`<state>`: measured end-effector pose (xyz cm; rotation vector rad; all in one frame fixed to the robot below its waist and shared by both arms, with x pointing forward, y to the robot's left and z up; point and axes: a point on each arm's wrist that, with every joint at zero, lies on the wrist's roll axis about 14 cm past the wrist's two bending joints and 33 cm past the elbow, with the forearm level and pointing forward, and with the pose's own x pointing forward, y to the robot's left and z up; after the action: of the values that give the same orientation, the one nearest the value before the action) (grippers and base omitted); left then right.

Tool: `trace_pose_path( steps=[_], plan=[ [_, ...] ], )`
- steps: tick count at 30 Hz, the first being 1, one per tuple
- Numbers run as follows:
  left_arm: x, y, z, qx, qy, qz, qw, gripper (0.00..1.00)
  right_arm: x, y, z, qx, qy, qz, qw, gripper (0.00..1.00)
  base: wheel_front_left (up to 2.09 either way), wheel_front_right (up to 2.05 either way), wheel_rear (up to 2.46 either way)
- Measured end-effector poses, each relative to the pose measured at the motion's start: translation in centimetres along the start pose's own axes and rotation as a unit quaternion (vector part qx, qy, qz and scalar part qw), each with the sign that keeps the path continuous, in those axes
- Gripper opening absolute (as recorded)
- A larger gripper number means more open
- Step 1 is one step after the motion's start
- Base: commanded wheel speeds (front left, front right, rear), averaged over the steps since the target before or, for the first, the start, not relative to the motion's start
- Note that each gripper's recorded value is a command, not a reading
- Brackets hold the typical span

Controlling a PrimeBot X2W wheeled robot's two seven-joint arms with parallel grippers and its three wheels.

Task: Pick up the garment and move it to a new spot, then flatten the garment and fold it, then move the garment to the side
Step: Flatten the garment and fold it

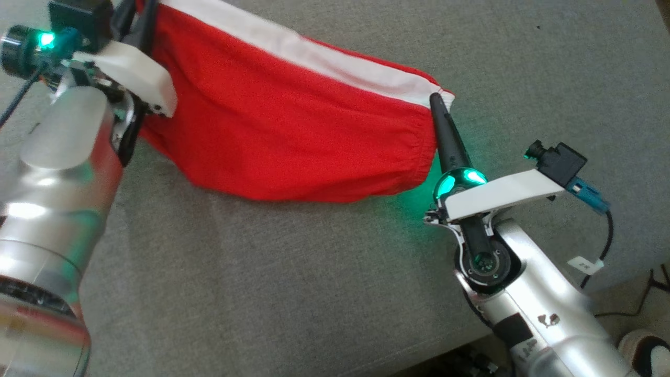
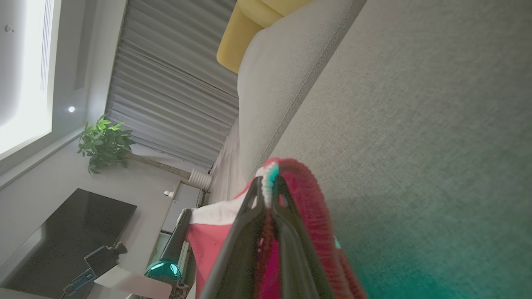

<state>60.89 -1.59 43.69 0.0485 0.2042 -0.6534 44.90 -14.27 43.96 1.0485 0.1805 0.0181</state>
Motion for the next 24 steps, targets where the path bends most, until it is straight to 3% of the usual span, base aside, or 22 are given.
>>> trace_pose_path(
  steps=[5,6,7,8,17,24],
  plan=[
    [0.3,0.9,-1.5,-0.002,0.02,0.018,1.0,0.0,-0.1,-0.5,-0.4,-0.002,0.003,-0.008,1.0,0.0,0.0,0.0,0.0],
    [0.2,1.0,-1.8,-0.002,0.025,0.02,0.999,0.08,-0.1,-0.6,-0.5,-0.003,0.005,-0.01,1.0,0.16,0.0,0.0,0.0],
    [0.1,1.2,-1.9,-0.002,0.027,0.023,0.999,0.53,-0.2,-0.8,-0.8,-0.004,0.009,-0.013,1.0,1.0,0.0,0.0,0.0],
    [0.0,1.2,-1.8,-0.002,0.028,0.025,0.999,1.0,-0.3,-0.9,-1.2,-0.006,0.016,-0.015,1.0,1.0,0.0,0.0,0.0],
    [-1.6,0.9,-0.7,-0.028,0.008,0.036,0.999,1.0,-0.8,-1.9,-0.5,-0.058,0.014,-0.027,0.998,1.0,0.0,0.0,0.0],
    [-4.7,0.4,-1.9,-0.056,0.005,0.06,0.997,1.0,-2.0,-3.6,4.0,-0.171,-0.037,-0.05,0.983,1.0,0.0,0.0,0.0]
  ],
)
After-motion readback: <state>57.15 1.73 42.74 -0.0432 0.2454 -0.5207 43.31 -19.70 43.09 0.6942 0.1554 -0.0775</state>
